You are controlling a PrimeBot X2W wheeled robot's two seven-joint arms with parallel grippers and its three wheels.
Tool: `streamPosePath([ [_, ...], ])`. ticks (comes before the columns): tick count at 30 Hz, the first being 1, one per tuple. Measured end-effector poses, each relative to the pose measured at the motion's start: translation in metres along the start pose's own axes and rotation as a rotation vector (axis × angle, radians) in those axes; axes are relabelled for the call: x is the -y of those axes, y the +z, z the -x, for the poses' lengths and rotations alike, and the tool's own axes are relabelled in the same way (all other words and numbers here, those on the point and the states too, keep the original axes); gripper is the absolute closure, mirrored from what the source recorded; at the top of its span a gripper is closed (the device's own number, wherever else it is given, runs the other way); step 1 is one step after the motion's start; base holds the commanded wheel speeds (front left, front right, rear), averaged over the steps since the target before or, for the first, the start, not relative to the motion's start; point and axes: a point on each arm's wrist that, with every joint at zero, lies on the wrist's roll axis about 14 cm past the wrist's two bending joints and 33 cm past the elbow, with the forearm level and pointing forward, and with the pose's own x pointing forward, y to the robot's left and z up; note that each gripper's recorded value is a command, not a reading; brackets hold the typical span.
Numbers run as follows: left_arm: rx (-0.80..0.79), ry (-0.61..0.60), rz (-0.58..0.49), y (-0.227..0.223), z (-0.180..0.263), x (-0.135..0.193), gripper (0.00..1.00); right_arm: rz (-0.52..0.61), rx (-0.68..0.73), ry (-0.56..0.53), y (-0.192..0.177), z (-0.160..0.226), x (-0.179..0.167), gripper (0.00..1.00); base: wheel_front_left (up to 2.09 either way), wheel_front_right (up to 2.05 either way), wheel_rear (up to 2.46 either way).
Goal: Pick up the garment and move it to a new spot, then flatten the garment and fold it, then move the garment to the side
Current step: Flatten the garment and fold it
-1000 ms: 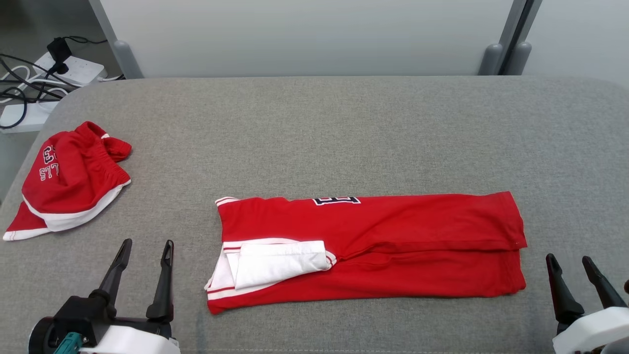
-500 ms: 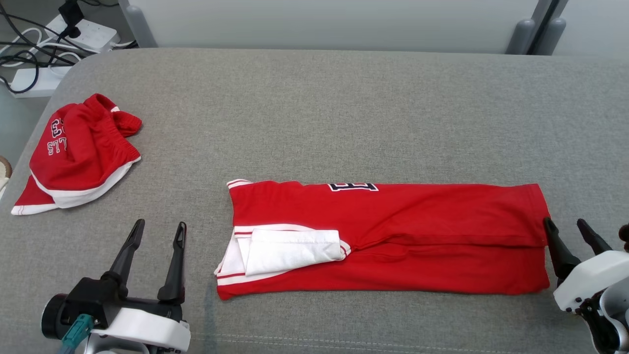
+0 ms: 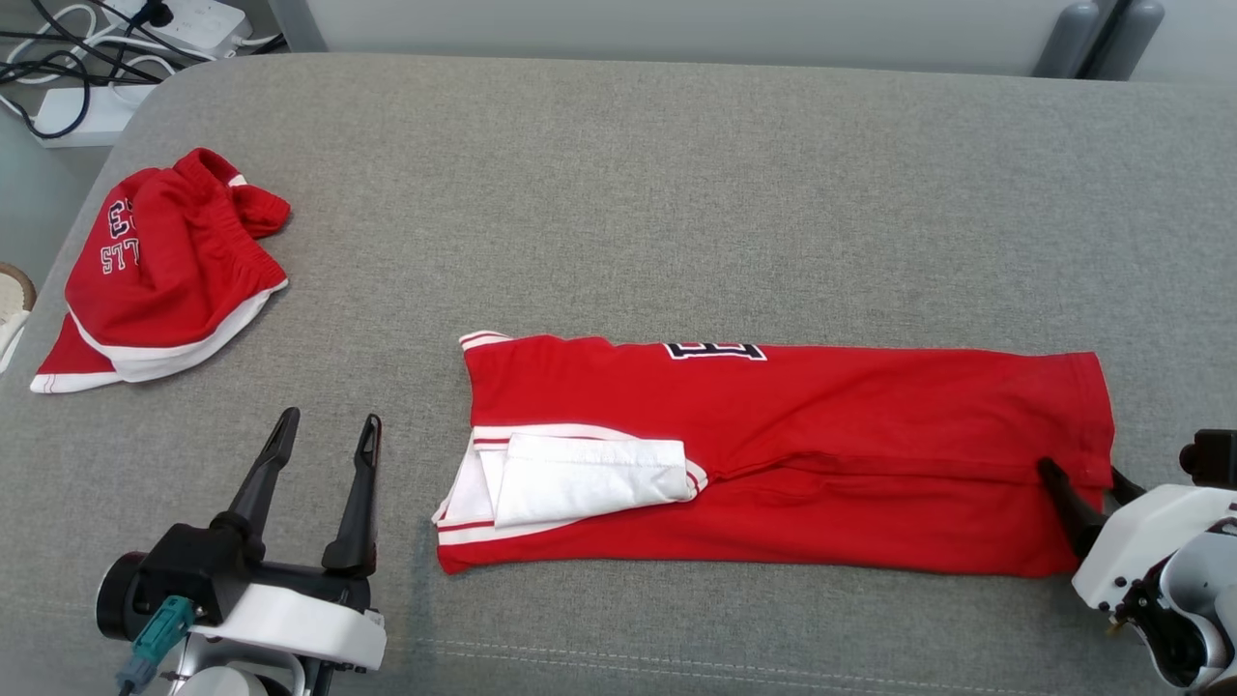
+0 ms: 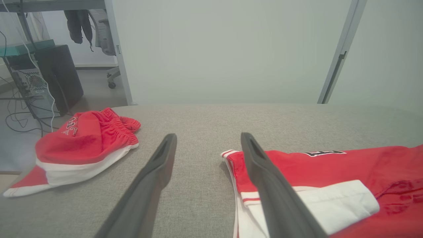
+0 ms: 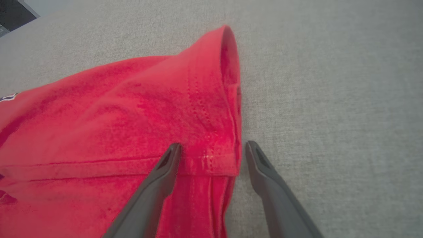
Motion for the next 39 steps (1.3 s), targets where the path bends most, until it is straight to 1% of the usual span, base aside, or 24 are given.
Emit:
streamPosePath([
  [4, -0.008, 0.005, -0.002, -0.003, 0.0, -0.002, 0.0, -0.006, -0.021, 0.004, -0.001, -0.003, -0.001, 0.0, 0.0, 0.0, 0.0],
  [5, -0.009, 0.003, 0.001, -0.003, 0.0, -0.002, 0.0, -0.005, -0.031, 0.01, -0.002, -0.004, -0.003, 0.43, 0.0, 0.0, 0.0],
  [6, -0.012, 0.004, 0.0, -0.004, 0.0, -0.002, 0.0, -0.003, -0.032, 0.012, -0.002, -0.004, -0.004, 0.77, 0.0, 0.0, 0.0],
  [7, -0.014, 0.001, 0.001, -0.006, -0.001, -0.001, 0.0, -0.009, -0.031, 0.012, -0.001, -0.005, -0.004, 1.0, 0.0, 0.0, 0.0],
  [11, -0.015, -0.005, 0.008, -0.007, -0.003, 0.002, 0.0, -0.02, -0.027, 0.031, 0.0, -0.007, -0.011, 1.0, 0.0, 0.0, 0.0],
  [16, 0.001, -0.014, 0.003, -0.003, -0.009, 0.004, 0.0, -0.054, -0.004, 0.013, 0.003, -0.005, -0.002, 1.0, 0.0, 0.0, 0.0],
  [18, 0.001, -0.018, 0.011, -0.003, -0.01, 0.006, 0.0, -0.08, 0.018, -0.02, 0.006, -0.001, 0.012, 1.0, 0.0, 0.0, 0.0],
  [25, 0.003, -0.037, 0.011, -0.004, -0.015, 0.012, 0.0, -0.118, 0.092, -0.194, 0.017, 0.028, 0.084, 1.0, 0.0, 0.0, 0.0],
  [29, 0.001, -0.054, 0.013, -0.006, -0.019, 0.018, 0.0, -0.126, 0.113, -0.245, 0.02, 0.04, 0.104, 1.0, 0.0, 0.0, 0.0],
  [32, 0.003, -0.064, 0.015, -0.005, -0.021, 0.02, 0.0, -0.132, 0.125, -0.243, 0.022, 0.043, 0.103, 1.0, 0.0, 0.0, 0.0],
  [34, 0.007, -0.067, 0.011, -0.005, -0.024, 0.021, 0.0, -0.107, 0.137, -0.222, 0.027, 0.044, 0.096, 1.0, 0.0, 0.0, 0.0],
  [36, 0.01, -0.076, 0.013, -0.004, -0.025, 0.024, 0.0, -0.081, 0.172, -0.196, 0.041, 0.044, 0.088, 1.0, 0.0, 0.0, 0.0],
  [39, 0.017, -0.091, 0.017, -0.002, -0.026, 0.029, 0.0, -0.02, 0.239, -0.13, 0.064, 0.043, 0.066, 1.0, 0.0, 0.0, 0.0],
])
